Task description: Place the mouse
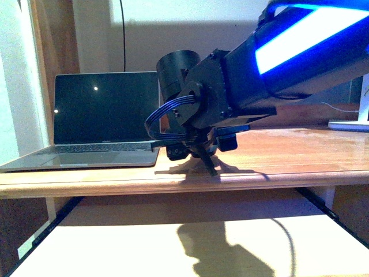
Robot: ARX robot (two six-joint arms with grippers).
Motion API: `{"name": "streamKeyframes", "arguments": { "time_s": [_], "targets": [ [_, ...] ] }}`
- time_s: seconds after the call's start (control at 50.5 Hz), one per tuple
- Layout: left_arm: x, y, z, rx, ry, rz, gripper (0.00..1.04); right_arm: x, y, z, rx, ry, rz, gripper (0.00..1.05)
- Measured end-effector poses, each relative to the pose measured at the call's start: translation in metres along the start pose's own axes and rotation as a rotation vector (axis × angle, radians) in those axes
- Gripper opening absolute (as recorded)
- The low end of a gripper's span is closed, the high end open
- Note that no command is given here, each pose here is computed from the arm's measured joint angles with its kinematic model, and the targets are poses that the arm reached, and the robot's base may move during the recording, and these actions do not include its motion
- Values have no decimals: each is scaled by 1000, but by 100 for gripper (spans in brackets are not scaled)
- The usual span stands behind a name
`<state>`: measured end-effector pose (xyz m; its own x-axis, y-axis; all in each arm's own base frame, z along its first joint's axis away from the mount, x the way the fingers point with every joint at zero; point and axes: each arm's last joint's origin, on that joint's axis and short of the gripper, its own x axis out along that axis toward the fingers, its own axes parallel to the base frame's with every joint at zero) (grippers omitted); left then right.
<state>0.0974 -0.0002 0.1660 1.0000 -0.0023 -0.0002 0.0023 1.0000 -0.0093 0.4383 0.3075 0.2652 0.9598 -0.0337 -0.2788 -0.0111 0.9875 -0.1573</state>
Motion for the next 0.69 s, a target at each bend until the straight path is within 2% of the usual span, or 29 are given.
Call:
{"name": "streamKeyframes", "arguments": {
  "time_s": [0.277,0.297,0.534,0.574,0.693],
  "targets": [
    [0,0,0,0,0,0,97,15,19,-10,-19,8,-19,56],
    [0,0,0,0,0,0,97,15,19,-9,-18,7,-14,61],
    [0,0,0,0,0,0,97,13,17,-5,43,-39,28,96],
    [0,0,0,0,0,0,97,10,13,-4,65,-46,45,99],
    [0,0,0,0,0,0,97,-1,-5,3,116,-80,99,97]
  ]
}}
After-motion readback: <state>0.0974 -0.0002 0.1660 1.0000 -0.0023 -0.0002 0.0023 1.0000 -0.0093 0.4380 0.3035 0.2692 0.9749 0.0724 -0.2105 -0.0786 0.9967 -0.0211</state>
